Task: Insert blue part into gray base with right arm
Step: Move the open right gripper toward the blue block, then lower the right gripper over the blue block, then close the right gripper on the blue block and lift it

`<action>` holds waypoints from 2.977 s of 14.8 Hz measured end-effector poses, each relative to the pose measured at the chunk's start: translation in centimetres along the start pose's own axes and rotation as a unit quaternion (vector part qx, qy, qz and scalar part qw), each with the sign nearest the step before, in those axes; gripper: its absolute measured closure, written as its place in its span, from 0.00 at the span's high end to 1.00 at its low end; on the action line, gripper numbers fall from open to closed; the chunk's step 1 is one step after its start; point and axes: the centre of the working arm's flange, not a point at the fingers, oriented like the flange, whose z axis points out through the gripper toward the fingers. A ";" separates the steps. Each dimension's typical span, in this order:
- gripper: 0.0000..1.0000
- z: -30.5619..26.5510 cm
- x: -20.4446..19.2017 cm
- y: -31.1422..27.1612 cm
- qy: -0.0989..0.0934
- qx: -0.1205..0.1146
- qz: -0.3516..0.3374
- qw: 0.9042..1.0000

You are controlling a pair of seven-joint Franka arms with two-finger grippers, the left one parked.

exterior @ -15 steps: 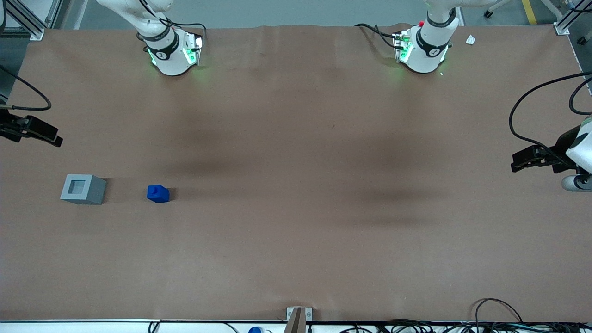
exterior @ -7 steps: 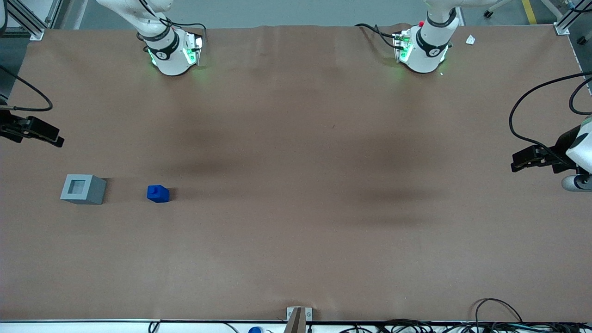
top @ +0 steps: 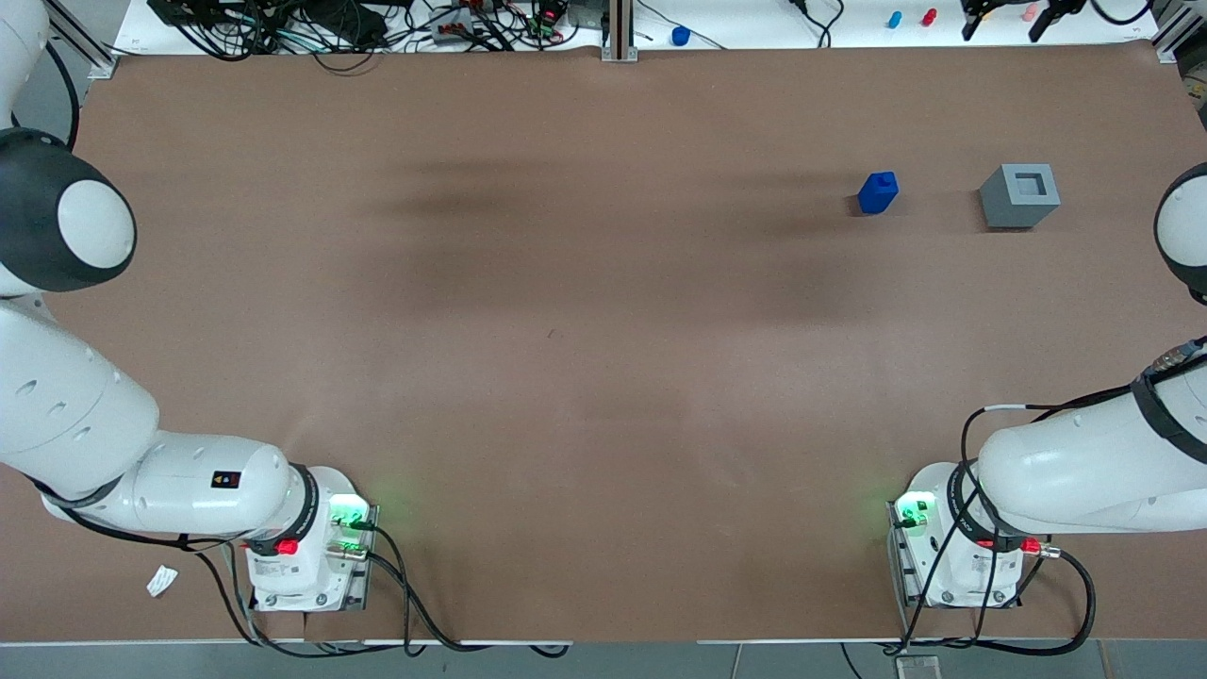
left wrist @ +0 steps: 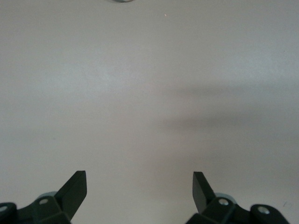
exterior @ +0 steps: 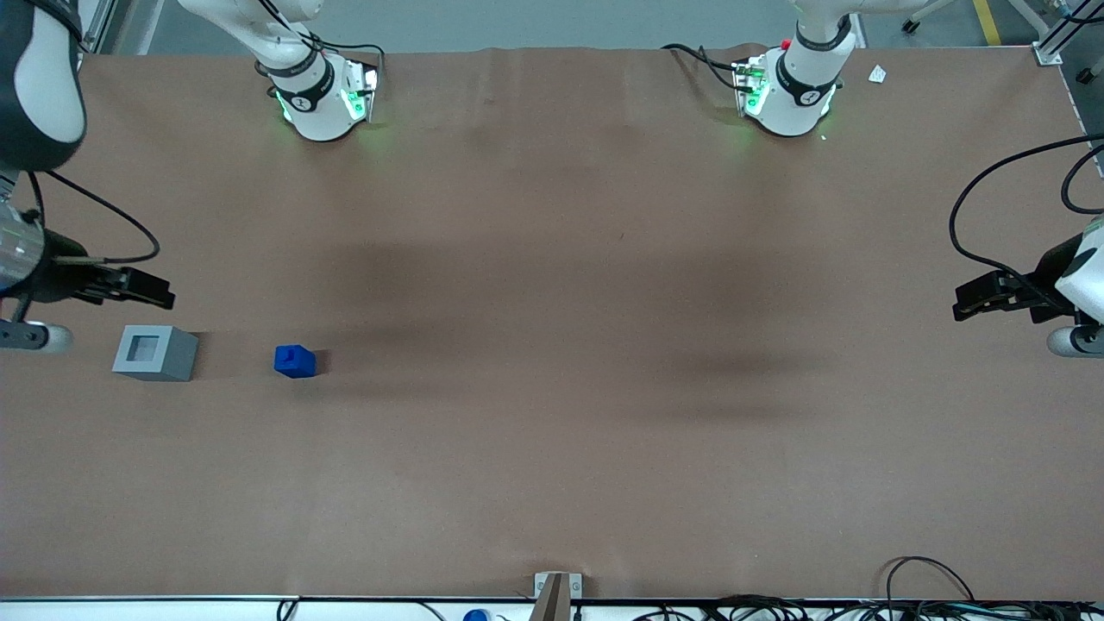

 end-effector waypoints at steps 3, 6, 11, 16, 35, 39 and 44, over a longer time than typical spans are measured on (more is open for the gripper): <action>1.00 3.9 0.9 -0.2 0.007 0.002 -0.001 1.000; 1.00 8.2 1.1 -1.4 0.011 0.002 -0.010 1.000; 1.00 12.2 0.9 -3.2 -0.002 0.001 0.012 1.000; 1.00 21.3 0.3 -3.3 0.018 0.006 0.014 1.000; 0.90 31.8 -1.2 -3.5 0.043 0.005 -0.054 0.998; 0.86 31.7 -1.1 -3.3 0.045 0.004 -0.053 0.998; 0.78 31.4 -0.6 -3.3 0.049 0.005 -0.052 0.997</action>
